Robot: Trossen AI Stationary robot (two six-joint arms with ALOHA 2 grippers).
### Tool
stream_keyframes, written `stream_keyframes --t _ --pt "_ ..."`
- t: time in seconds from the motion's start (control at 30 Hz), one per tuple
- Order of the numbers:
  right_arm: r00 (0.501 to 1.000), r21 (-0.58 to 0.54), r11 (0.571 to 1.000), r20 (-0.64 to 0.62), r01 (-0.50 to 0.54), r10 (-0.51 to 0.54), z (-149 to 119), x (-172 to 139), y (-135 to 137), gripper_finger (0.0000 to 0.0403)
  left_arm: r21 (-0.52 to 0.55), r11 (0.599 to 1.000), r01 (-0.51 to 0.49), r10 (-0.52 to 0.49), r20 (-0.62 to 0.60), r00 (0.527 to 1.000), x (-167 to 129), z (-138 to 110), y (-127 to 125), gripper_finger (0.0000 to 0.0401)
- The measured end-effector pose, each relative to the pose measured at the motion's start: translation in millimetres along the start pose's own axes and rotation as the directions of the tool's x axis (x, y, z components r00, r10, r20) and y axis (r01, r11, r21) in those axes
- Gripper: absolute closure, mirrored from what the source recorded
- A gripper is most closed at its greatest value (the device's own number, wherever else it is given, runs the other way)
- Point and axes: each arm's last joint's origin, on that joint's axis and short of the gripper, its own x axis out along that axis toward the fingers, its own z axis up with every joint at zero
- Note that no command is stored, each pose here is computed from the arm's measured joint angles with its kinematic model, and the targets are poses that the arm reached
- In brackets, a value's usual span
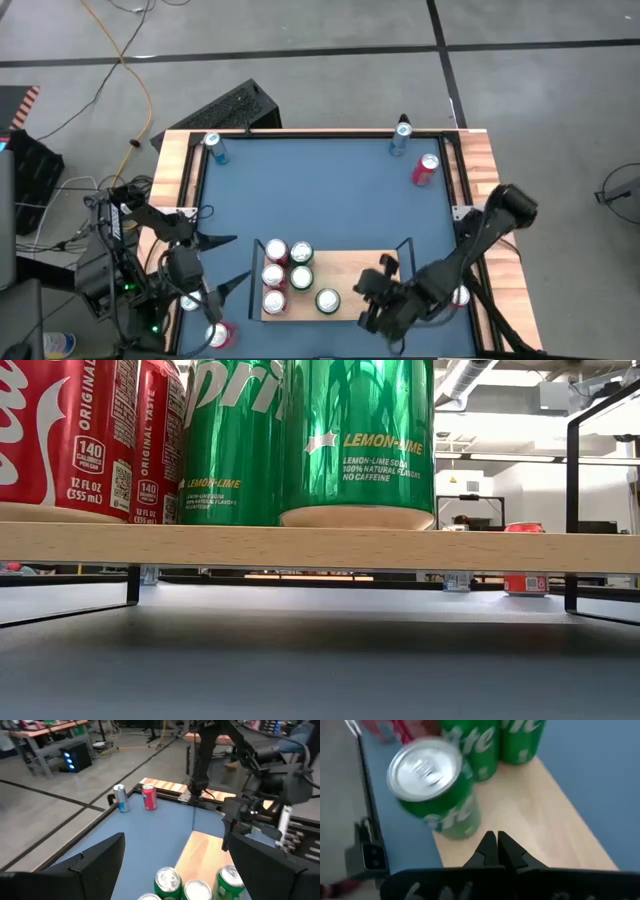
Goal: Place canned beverage on shelf
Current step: Put the green soda can on the shelf aligned with the other green soda can
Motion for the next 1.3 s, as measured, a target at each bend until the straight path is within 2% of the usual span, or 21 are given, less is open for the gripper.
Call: stream_keyframes --t 0.13,0.27,0.43,0.53,0.6,0.97,1.3 --pt "0.991 0.087 0.988 0.044 -0.128 0.124 -18.3 5.9 -21.3 0.0403 -0.004 0.999 -0.042 0.043 0.018 0.999 8.5 2.7 2.7 0.0062" --pt "0.978 0.131 0.970 0.067 -0.204 0.197 -24.9 15.0 -31.3 0.0403 0.011 0.998 -0.061 0.061 0.002 0.998 16.5 4.4 5.1 0.0062" --pt "0.974 0.077 0.971 0.022 -0.228 0.227 -17.3 28.4 -33.4 0.0403 0.008 0.998 -0.057 0.057 -0.035 0.998 21.8 4.6 6.2 0.0062" --pt "0.961 0.061 0.959 0.034 -0.277 0.275 -5.5 31.3 -33.9 0.0403 0.013 0.998 -0.056 0.056 -0.042 0.998 21.9 4.2 6.5 0.0062" --pt "0.963 0.048 0.962 0.033 -0.268 0.267 -3.1 33.5 -36.5 0.0403 0.023 0.998 -0.055 0.056 -0.043 0.997 21.9 4.1 6.6 0.0062" --pt "0.954 0.082 0.951 0.054 -0.298 0.294 -2.9 38.5 -32.1 0.0403 0.058 0.997 -0.060 0.063 -0.049 0.997 21.4 2.9 8.5 0.0062" --pt "0.930 0.109 0.924 0.069 -0.367 0.361 -8.4 63.0 -19.8 0.0403 0.063 0.997 -0.043 0.047 -0.065 0.997 19.1 2.2 8.6 0.0062"
